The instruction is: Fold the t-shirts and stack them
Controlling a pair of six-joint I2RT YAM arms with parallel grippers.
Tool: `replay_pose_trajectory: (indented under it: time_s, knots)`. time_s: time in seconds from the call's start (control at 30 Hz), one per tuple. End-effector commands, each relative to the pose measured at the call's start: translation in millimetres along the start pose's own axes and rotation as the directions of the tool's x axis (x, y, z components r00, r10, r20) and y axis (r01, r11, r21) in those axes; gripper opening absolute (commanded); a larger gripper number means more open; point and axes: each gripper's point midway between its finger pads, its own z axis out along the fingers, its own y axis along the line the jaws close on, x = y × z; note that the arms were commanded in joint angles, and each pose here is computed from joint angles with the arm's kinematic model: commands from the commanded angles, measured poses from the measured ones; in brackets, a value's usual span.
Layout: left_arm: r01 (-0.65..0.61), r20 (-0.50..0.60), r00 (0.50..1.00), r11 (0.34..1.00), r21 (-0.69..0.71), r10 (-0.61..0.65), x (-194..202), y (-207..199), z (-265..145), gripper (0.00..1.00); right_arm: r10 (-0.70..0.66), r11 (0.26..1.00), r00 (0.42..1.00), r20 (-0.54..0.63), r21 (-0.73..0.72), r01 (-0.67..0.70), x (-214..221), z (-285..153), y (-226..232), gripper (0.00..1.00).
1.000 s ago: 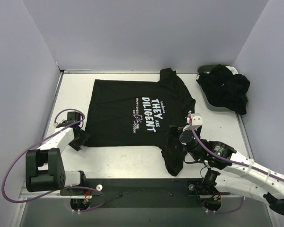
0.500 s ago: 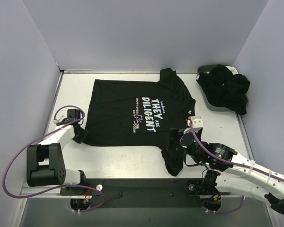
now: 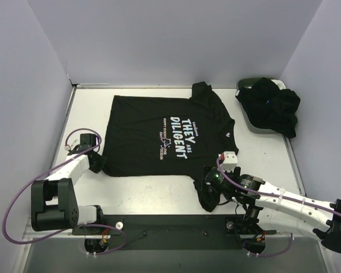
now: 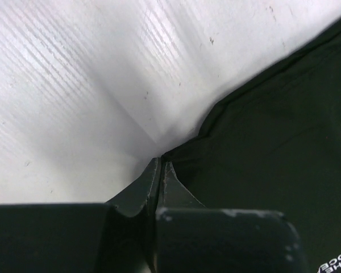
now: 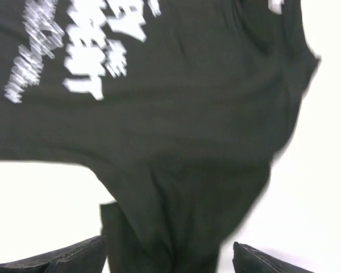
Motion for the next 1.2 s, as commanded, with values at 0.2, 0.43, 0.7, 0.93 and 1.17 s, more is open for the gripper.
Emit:
replay_pose_trajectory:
  time_s: [0.2,0.43,0.7,0.93,1.17]
  knots:
    - [-0.005,0.002,1.000,0.996,0.091,0.005,-0.5,-9.9,-23.2,0.00,0.244,0.968,0.955,-0.168,-0.016,-0.250,68.0,3.1,-16.9,0.84]
    - [-0.004,0.011,1.000,0.994,0.112,0.003,-2.2,-12.6,-25.5,0.00,0.352,0.926,0.900,-0.256,-0.047,-0.376,93.1,-4.2,-14.1,0.71]
    - [-0.009,0.009,1.000,0.994,0.112,0.008,-1.2,-12.9,-23.6,0.00,0.410,0.899,0.864,-0.292,-0.033,-0.438,108.3,-5.1,-17.7,0.62]
    - [-0.010,0.011,1.000,0.994,0.111,0.009,-1.8,-13.0,-24.1,0.00,0.415,0.898,0.862,-0.292,-0.018,-0.439,111.3,-4.5,-18.9,0.51]
    - [-0.012,0.016,1.000,0.994,0.109,0.010,-4.0,-13.3,-25.4,0.00,0.421,0.898,0.858,-0.294,-0.001,-0.440,119.2,2.5,-20.4,0.43]
